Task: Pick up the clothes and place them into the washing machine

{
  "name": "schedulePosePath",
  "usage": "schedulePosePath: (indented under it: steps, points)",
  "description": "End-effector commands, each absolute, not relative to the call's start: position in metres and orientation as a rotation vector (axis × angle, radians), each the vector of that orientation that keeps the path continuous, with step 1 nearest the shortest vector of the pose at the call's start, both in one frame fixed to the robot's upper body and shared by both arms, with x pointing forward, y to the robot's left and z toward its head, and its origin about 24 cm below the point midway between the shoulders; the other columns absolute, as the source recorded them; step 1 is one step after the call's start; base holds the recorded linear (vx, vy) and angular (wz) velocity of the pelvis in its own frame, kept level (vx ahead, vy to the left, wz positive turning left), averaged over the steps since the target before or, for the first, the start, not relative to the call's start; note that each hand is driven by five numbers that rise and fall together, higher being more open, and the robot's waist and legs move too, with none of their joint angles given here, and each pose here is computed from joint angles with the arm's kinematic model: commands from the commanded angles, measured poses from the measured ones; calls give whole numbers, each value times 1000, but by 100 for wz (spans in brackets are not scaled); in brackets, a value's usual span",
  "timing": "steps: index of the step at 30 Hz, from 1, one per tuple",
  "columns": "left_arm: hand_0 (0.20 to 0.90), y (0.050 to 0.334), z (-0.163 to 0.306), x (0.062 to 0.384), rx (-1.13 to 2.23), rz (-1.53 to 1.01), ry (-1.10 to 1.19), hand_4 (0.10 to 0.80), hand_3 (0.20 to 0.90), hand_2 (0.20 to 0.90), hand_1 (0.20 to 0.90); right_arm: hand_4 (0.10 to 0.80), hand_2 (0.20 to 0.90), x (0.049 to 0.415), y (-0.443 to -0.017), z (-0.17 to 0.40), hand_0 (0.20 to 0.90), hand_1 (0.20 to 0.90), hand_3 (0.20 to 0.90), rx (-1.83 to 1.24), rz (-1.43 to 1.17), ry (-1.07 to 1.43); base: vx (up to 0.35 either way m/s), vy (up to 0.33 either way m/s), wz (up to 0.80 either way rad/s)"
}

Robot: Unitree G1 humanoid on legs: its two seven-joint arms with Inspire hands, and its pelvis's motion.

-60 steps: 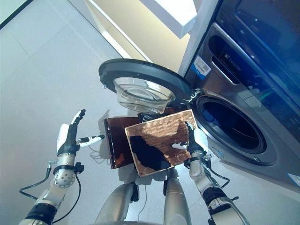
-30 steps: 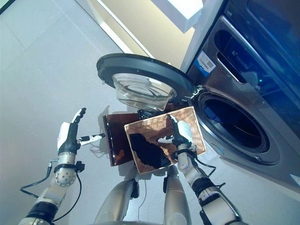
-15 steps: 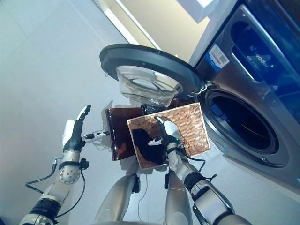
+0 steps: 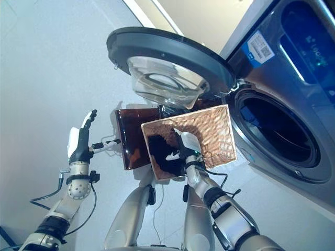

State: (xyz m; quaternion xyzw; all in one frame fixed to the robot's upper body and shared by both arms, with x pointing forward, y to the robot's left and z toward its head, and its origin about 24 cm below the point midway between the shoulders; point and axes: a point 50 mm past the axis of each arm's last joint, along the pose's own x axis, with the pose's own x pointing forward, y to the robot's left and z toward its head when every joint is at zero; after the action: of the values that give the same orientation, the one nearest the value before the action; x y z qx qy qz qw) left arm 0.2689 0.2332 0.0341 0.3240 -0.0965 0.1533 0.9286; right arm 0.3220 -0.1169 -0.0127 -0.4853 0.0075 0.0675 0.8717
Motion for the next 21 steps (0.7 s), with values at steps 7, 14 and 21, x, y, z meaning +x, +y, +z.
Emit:
schedulePosePath:
  steps: [7, 14, 21]
  points:
    - [900, 250, 63, 265, 659, 428, -326, 800, 900, 900, 900, 800, 900, 301, -88, -35, 900, 900, 900, -1086, 257, 13, -14, 6, 2]
    - [900, 249, 60, 268, 664, 425, -306, 800, 900, 900, 900, 800, 900, 293, -90, -45, 900, 900, 900, -1095, 272, 57, 0, 0, 0]
    - [900, 247, 63, 269, 667, 418, -324, 800, 900, 900, 900, 800, 900, 291, -89, -48, 900, 900, 900, -1110, 288, 63, 0, 0, 0]
